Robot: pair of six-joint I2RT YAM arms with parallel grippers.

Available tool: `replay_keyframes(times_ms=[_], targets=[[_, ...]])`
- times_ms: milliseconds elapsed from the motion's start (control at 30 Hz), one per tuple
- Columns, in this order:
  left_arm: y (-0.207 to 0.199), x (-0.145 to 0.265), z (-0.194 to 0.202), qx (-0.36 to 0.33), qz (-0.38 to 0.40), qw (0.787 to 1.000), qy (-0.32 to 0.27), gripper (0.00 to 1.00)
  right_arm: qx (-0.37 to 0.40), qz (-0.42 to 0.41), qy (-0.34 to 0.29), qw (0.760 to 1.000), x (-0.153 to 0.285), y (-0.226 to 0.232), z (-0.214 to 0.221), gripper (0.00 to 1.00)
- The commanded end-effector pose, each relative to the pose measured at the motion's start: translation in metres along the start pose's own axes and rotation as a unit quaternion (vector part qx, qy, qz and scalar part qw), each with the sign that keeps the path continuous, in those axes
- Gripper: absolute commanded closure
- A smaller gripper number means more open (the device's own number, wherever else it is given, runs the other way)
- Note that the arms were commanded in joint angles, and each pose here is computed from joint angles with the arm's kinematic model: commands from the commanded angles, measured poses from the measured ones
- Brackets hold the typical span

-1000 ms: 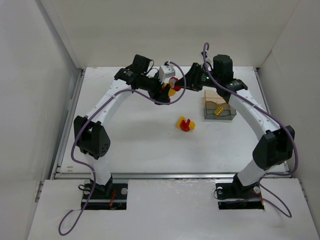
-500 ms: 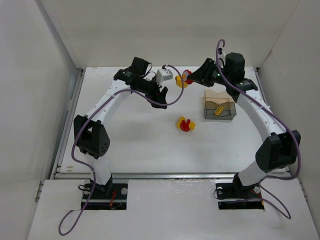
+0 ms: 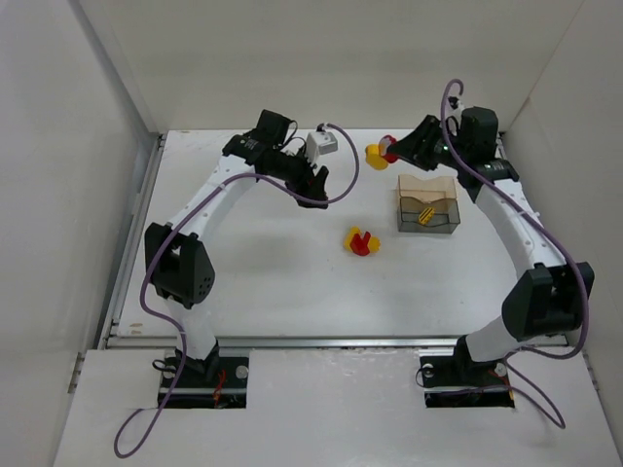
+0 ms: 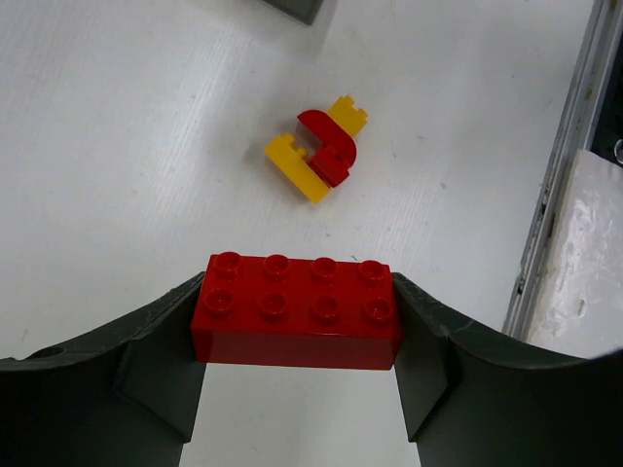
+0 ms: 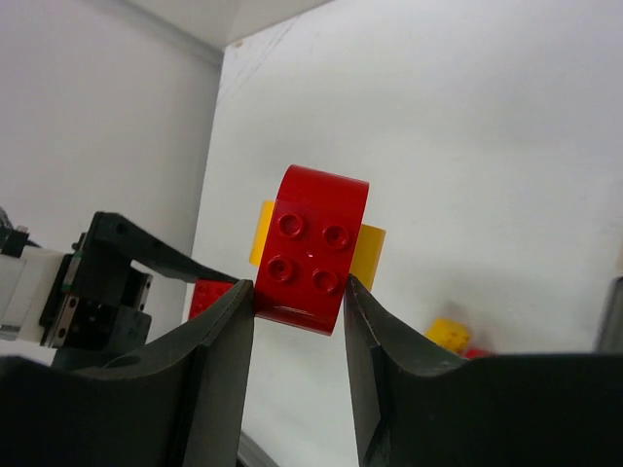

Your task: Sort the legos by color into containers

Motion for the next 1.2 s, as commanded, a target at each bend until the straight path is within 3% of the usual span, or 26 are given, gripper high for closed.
replay_keyframes(times_ms=[0, 200, 533, 800, 1033, 1167], targets=[[0.004, -0.005, -0.021, -0.035, 0.013, 0.998, -0.055, 1.00, 0.040, 0.015, -0.078, 0.996, 0.035, 0.001, -0.034, 1.00], [0.012, -0.032, -0.041, -0.200, -0.020, 0.972, -0.123, 1.00, 0.073, 0.113, -0.139, 0.981, 0.069, -0.028, -0.061, 1.00], [0.029, -0.046, -0.075, -0.235, -0.048, 0.959, -0.153, 1.00, 0.082, 0.158, -0.137, 0.975, 0.080, -0.052, -0.051, 1.00], [0.042, -0.072, 0.005, -0.192, -0.021, 0.980, -0.054, 1.00, 0.092, 0.151, -0.130, 0.976, 0.083, -0.053, -0.042, 1.00], [0.038, -0.068, 0.016, -0.172, -0.026, 0.984, -0.037, 1.00, 0.092, 0.136, -0.111, 0.980, 0.080, -0.054, -0.034, 1.00], [0.049, -0.079, 0.068, -0.153, 0.003, 0.988, 0.030, 1.00, 0.083, 0.130, -0.100, 0.983, 0.078, -0.057, -0.027, 1.00]])
Point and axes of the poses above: each gripper's point midway between its finger pads, its own x axis back along the fingers, its own y axis along the line the jaws close on, z = x × y, the point moved 7 cm from there along x, back along the fingers, and after that the axes turned 6 degrees about x, right-handed, at the moved point
